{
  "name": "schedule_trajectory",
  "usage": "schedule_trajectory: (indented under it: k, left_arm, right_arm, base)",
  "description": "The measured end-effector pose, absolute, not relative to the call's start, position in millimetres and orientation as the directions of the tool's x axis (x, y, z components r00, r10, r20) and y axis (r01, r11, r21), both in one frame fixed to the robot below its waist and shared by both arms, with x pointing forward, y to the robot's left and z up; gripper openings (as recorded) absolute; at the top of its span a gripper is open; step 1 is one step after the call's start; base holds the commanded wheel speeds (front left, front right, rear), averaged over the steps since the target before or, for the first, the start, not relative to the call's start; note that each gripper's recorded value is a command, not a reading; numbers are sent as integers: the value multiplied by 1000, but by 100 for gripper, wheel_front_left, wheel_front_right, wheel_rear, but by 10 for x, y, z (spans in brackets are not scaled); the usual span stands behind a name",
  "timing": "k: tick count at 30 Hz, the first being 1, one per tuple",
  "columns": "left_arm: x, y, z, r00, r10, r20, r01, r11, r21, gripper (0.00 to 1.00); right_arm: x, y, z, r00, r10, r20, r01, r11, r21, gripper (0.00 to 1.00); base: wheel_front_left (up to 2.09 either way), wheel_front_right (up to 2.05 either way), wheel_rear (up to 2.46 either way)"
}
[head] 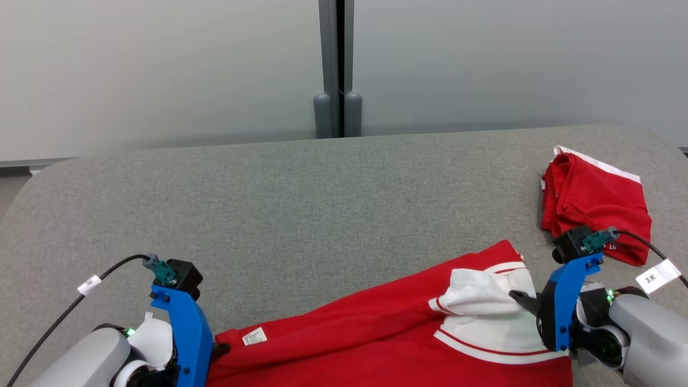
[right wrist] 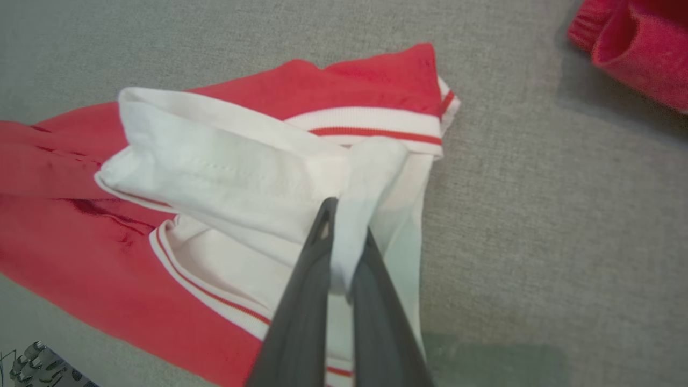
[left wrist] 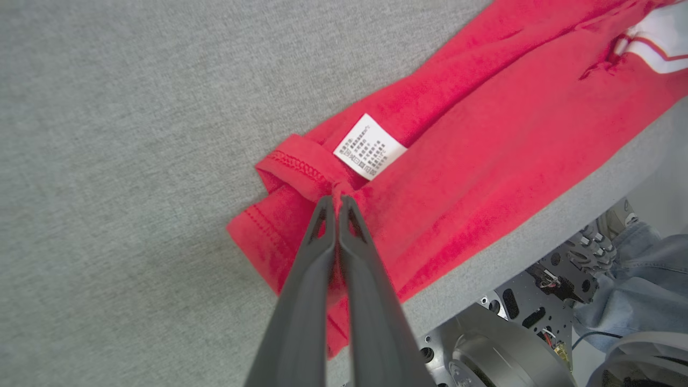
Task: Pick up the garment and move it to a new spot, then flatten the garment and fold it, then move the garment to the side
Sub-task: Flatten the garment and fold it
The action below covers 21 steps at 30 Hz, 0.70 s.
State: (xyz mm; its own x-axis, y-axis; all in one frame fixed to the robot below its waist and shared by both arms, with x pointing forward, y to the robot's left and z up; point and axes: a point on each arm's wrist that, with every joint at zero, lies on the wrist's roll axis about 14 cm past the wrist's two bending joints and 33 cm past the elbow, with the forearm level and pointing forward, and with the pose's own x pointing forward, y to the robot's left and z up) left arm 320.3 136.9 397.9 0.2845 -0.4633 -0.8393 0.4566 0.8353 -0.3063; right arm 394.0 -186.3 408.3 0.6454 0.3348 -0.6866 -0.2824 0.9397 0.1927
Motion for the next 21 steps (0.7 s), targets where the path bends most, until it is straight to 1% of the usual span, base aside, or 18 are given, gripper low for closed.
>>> schedule_trajectory:
  k: [1,2,3,4,7,9,12,15,18,21]
  left_arm:
    - [3171,1362,3966,276,-466,-841,455,834,-313,47]
    - [3146,1358,3956,271,-467,-841,454,833,-316,64]
    - [3126,1359,3947,267,-467,-843,454,833,-317,94]
    - [3113,1359,3947,267,-468,-843,453,832,-319,100]
    - [3083,1370,3959,269,-468,-842,450,834,-320,100]
    - [3098,1394,3979,292,-463,-837,446,840,-310,100]
    - [3193,1437,4059,354,-455,-817,446,850,-280,100]
    - [3251,1439,4133,407,-463,-788,444,854,-272,100]
    - [3348,1460,4236,488,-459,-742,446,862,-240,100]
    - [3546,1508,4441,617,-441,-651,430,883,-190,100]
  right_arm:
    - [3901,-1861,4060,637,337,-694,-281,939,198,77]
    - [3874,-1866,4047,632,337,-697,-278,939,203,100]
    - [3848,-1873,4034,626,338,-703,-276,939,205,100]
    - [3821,-1884,4022,619,336,-710,-273,939,207,100]
    - [3727,-1906,3977,597,337,-728,-266,939,216,100]
    - [3704,-1947,3977,598,330,-730,-263,942,210,100]
    - [3760,-2009,4051,639,321,-699,-253,946,203,100]
    - [3773,-1974,4099,657,336,-675,-248,942,227,100]
    - [3813,-2020,4172,699,332,-633,-239,943,231,100]
    - [3924,-2059,4337,770,326,-548,-238,944,228,100]
  base:
    - [0,0,0]
    - [0,0,0]
    - [0,0,0]
    - [0,0,0]
    - [0,0,0]
    - [0,0,0]
    - [0,0,0]
    - [0,0,0]
    - [0,0,0]
    - [0,0,0]
